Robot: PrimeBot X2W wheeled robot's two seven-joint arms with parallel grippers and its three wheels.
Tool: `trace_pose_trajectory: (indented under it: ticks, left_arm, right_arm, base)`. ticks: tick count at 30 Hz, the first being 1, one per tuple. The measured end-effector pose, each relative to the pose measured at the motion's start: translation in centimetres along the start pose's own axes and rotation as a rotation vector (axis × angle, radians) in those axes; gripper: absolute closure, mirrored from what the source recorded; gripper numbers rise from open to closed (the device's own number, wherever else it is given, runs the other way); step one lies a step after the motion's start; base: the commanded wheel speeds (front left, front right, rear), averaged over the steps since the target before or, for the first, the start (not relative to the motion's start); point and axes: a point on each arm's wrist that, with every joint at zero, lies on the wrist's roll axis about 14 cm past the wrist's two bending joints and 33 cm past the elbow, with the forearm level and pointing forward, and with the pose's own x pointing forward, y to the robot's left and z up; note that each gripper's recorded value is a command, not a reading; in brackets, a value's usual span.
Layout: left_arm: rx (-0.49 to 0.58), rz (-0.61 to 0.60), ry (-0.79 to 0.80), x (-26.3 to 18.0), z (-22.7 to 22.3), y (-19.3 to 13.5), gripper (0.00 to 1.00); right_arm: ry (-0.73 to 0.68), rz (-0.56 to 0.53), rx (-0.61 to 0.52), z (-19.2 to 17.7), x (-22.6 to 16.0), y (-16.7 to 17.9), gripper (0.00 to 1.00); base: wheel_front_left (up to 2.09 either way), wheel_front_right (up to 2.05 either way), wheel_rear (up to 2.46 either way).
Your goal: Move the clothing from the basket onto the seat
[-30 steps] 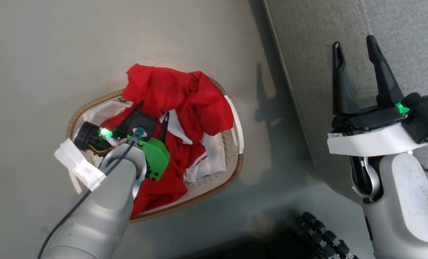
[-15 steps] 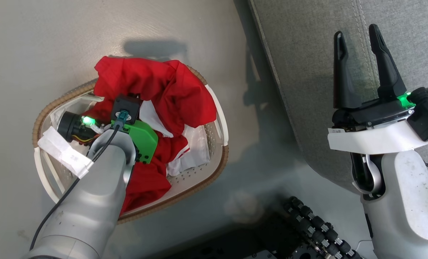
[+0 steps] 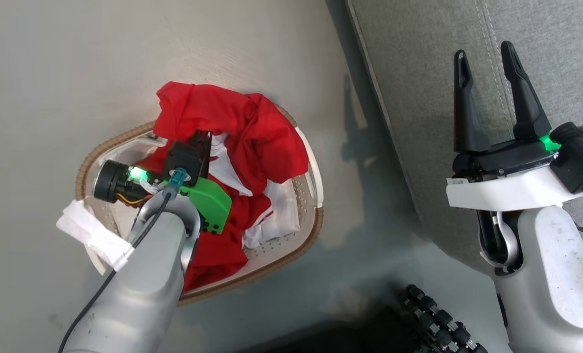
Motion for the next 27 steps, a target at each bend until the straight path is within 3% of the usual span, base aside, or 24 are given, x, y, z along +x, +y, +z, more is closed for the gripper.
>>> trace_pose_trajectory:
  ticks: [11,17,27]
  left_arm:
    - [0.052,0.055,-0.218,-5.3,7.3,0.1,1.0]
    - [0.138,0.101,-0.367,-9.5,12.7,1.0,1.0]
    - [0.4,0.109,-0.638,-17.5,23.3,-0.5,1.0]
  right_arm:
    - [-0.011,0.021,-0.006,2.1,-2.2,1.3,0.0]
    - [-0.021,0.034,-0.01,3.6,-4.4,2.2,0.0]
    - [-0.072,0.057,-0.009,6.8,-9.0,3.5,0.0]
  base:
    - [0.0,0.0,0.0]
    - [0.0,0.0,0.0]
    - [0.0,0.0,0.0]
